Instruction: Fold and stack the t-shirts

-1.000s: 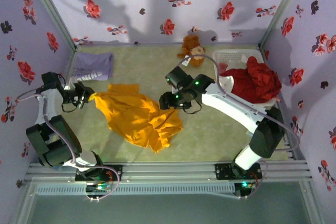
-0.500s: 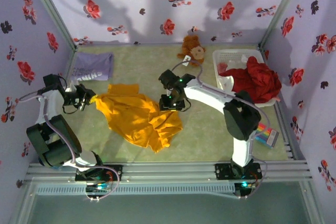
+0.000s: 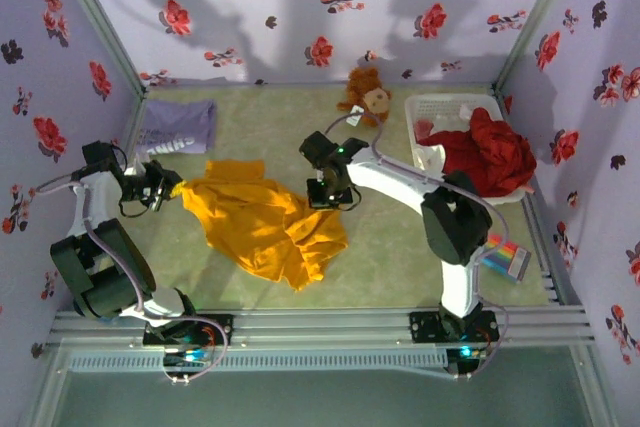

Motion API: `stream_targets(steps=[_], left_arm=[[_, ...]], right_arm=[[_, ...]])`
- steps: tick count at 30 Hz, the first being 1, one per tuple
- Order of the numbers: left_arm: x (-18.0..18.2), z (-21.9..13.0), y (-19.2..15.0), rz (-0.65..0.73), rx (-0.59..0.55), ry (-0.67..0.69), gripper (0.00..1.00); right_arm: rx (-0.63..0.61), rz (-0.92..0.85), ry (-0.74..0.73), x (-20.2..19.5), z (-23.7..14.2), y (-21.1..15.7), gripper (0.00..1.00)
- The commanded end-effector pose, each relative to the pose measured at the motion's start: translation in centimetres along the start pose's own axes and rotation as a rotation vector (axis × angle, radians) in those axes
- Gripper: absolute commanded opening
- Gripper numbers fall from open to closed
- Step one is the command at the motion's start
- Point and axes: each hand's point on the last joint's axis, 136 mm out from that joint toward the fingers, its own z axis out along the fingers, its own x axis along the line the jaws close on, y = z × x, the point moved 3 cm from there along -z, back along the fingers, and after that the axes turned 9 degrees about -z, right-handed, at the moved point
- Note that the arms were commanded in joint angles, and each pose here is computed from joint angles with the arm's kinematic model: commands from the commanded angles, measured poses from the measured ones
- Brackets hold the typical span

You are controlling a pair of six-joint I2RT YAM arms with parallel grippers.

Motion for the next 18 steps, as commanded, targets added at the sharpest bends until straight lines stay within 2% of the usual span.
stream_targets(steps=[1, 5, 8, 10, 14, 15, 16, 17, 18], left_arm=[[-0.5, -0.5, -0.2, 0.02, -0.005, -0.014, 0.0], [-0.8, -0.6, -0.3, 0.025, -0.006, -0.021, 0.0], [-0.8, 0.0, -1.0, 0.037, 0.017, -0.015, 0.0], [-0.3, 0.6, -1.6, 0.037, 0.038, -0.005, 0.0], [0.5, 1.1, -2.0, 0.022, 0.04, 0.002, 0.0], [0.6, 1.1, -2.0, 0.021, 0.038, 0.002, 0.0], [0.6, 1.1, -2.1, 0.02, 0.04, 0.003, 0.0], [0.6, 1.1, -2.1, 0.021, 0.037, 0.004, 0.0], [0.5, 1.1, -2.1, 0.024, 0.04, 0.006, 0.0]], right_arm=[[-0.162, 0.026, -0.141, -2.5, -6.8, 0.5, 0.0], [-0.288, 0.097, -0.273, -5.7, -11.8, -1.3, 0.0], [-0.306, 0.153, -0.312, -7.3, -12.9, -3.7, 0.0], [-0.261, 0.199, -0.26, -7.3, -11.4, -5.6, 0.0], [-0.113, 0.258, -0.109, -5.4, -5.8, -9.2, 0.0], [-0.086, 0.262, -0.103, -5.2, -4.9, -9.9, 0.09], [-0.074, 0.262, -0.106, -5.2, -4.5, -10.4, 0.27], [-0.073, 0.258, -0.105, -5.2, -4.4, -10.5, 0.36], [-0.079, 0.256, -0.106, -5.4, -4.7, -10.5, 0.4]])
